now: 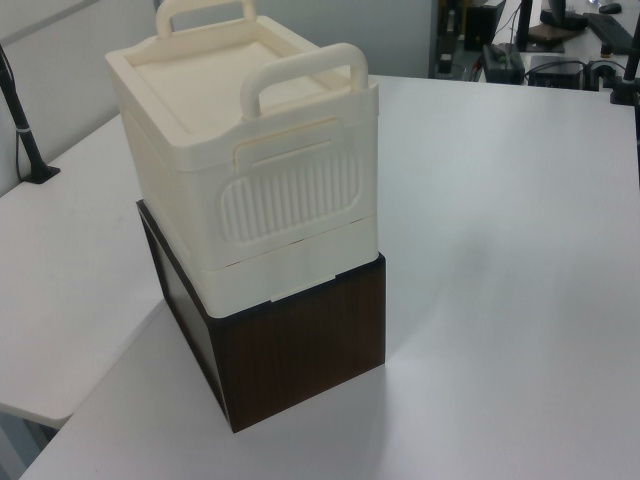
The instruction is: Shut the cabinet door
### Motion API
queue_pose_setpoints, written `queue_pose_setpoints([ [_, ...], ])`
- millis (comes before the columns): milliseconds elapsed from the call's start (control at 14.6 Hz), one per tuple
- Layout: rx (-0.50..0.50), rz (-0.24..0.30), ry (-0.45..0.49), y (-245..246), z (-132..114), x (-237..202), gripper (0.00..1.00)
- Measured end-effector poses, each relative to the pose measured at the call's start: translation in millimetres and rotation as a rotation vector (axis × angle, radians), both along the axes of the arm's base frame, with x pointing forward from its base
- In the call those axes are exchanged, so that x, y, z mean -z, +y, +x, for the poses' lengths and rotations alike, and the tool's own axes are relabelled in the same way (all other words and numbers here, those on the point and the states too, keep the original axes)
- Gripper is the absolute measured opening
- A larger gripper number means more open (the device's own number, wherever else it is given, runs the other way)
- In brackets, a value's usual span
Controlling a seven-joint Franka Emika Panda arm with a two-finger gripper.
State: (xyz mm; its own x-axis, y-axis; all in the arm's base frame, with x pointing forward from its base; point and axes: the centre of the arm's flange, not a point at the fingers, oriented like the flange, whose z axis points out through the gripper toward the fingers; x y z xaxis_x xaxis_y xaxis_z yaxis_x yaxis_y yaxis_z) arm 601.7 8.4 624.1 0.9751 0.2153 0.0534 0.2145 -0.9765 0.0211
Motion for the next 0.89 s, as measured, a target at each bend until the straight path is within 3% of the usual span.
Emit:
queue_pose_setpoints([
  [343, 0.094, -0.07, 0.051, -21, -11, 16, 0.22],
  [618, 0.109, -0.077, 0.053, -21, -13, 16, 0.62],
  [755, 0.127, -0.078, 0.052, -23, -14, 16, 0.91],
  [824, 0.139, -0.078, 0.052, -24, -14, 16, 0.99],
  [893, 0.161, -0.077, 0.051, -25, -14, 16, 1.0],
])
